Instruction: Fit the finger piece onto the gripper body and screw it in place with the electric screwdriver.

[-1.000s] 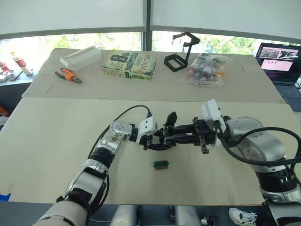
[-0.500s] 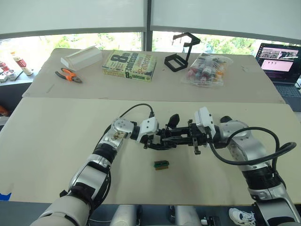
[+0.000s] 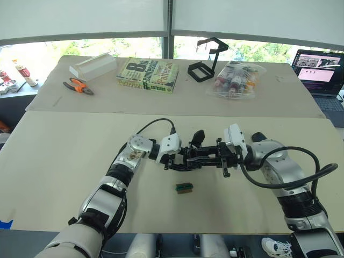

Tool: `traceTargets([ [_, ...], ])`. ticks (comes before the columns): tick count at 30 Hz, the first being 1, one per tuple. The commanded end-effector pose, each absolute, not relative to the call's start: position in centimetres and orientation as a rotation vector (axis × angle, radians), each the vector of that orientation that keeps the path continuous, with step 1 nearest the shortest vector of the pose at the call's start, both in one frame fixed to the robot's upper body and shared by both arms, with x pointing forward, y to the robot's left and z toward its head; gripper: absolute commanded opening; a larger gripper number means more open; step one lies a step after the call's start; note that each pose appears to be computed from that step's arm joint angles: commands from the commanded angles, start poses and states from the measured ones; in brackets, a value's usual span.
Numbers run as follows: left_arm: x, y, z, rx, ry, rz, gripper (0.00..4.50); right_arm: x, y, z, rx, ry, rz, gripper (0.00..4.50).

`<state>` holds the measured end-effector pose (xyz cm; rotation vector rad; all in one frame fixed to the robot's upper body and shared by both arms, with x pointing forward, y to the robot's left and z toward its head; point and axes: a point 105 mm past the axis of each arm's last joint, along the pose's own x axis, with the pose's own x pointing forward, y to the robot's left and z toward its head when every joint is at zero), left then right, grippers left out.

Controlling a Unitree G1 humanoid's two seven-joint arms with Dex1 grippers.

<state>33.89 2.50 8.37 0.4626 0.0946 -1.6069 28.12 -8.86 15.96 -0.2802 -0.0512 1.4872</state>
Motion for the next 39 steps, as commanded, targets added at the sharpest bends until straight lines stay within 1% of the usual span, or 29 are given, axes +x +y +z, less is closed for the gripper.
traceTargets([
  [1,33.9,2.1,8.6,0.469,0.078,-1.609,2.27,28.1,-9.2,15.5,-0.285,-0.025,1.474,0.39],
  [6,34.0,2.2,8.7,0.468,0.078,-1.607,2.27,28.1,-9.4,14.3,-0.278,0.016,1.469,0.39],
  [10,33.9,2.4,8.6,0.469,0.081,-1.605,2.27,28.9,-9.9,13.5,-0.236,0.05,1.424,0.39],
  [15,33.9,2.4,8.6,0.468,0.081,-1.603,2.27,28.7,-9.8,12.7,-0.247,0.086,1.483,0.39],
  [18,34.0,2.4,8.6,0.468,0.08,-1.601,2.27,28.5,-9.7,12.3,-0.224,0.148,1.512,0.39],
  [21,34.0,2.4,8.7,0.467,0.078,-1.599,2.27,28.9,-9.7,12.0,-0.226,0.17,1.478,0.39],
  [23,34.1,2.4,8.8,0.468,0.079,-1.597,2.27,29.7,-9.6,11.6,-0.225,0.184,1.387,0.39],
  [25,34.1,2.5,8.8,0.469,0.08,-1.595,2.27,29.8,-9.5,11.5,-0.195,0.201,1.35,0.39],
  [29,34.3,2.5,8.9,0.471,0.08,-1.592,2.27,29.0,-9.5,11.4,-0.212,0.216,1.396,0.39],
  [35,34.2,2.5,8.9,0.468,0.079,-1.591,2.27,28.2,-9.6,11.3,-0.225,0.261,1.526,0.39],
  [37,34.2,2.5,8.9,0.465,0.078,-1.592,2.27,28.1,-9.6,11.2,-0.218,0.287,1.539,0.39],
  [39,34.1,2.4,8.9,0.462,0.077,-1.591,2.27,28.6,-9.5,10.9,-0.228,0.29,1.488,0.39],
])
